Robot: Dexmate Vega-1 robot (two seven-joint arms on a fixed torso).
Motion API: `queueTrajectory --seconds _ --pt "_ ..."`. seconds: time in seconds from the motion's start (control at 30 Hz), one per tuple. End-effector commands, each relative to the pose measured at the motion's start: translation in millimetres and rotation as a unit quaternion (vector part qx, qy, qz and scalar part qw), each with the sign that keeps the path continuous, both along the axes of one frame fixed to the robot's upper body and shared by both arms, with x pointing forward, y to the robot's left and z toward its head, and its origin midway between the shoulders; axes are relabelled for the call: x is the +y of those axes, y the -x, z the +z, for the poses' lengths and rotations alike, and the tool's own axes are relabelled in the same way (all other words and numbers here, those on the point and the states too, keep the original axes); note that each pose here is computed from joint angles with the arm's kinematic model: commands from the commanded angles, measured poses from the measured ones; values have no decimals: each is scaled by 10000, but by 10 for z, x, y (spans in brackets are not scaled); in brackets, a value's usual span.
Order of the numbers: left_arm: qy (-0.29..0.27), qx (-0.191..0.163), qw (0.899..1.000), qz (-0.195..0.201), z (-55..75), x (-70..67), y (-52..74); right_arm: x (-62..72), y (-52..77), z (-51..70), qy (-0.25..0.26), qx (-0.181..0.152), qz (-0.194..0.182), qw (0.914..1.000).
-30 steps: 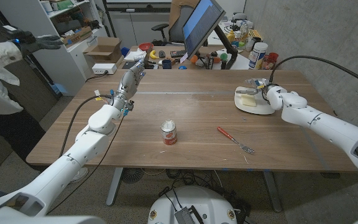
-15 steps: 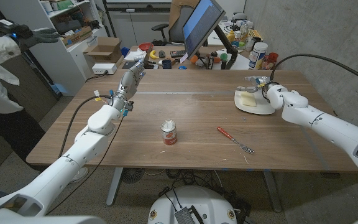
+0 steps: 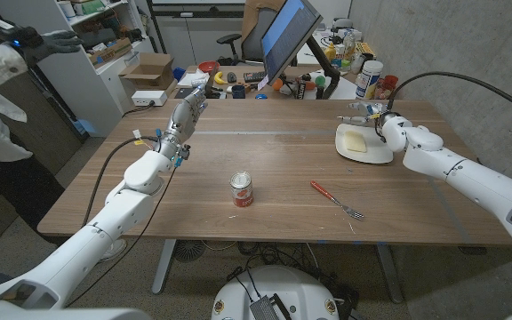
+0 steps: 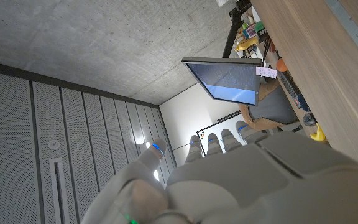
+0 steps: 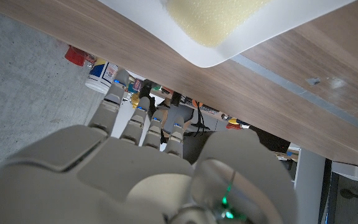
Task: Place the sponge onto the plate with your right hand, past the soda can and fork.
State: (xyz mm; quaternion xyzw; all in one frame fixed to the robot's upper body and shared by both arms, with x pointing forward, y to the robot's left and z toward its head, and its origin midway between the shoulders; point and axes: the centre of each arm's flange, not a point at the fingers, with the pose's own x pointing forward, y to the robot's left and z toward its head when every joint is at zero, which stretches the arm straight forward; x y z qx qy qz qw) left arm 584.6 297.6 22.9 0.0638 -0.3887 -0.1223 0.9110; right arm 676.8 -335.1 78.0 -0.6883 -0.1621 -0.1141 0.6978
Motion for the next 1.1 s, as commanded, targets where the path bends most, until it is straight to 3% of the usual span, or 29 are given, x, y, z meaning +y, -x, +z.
queueTrajectory --seconds 0.03,0.73,1.1 --pt "14 -14 10000 -17 -19 12 32 -3 95 186 -188 -272 91 9994" --pt "65 -53 10000 -22 -75 40 121 -2 286 468 -442 -656 319 9964" --pt "18 -70 10000 -15 -75 41 183 -21 370 545 -598 -863 370 9938"
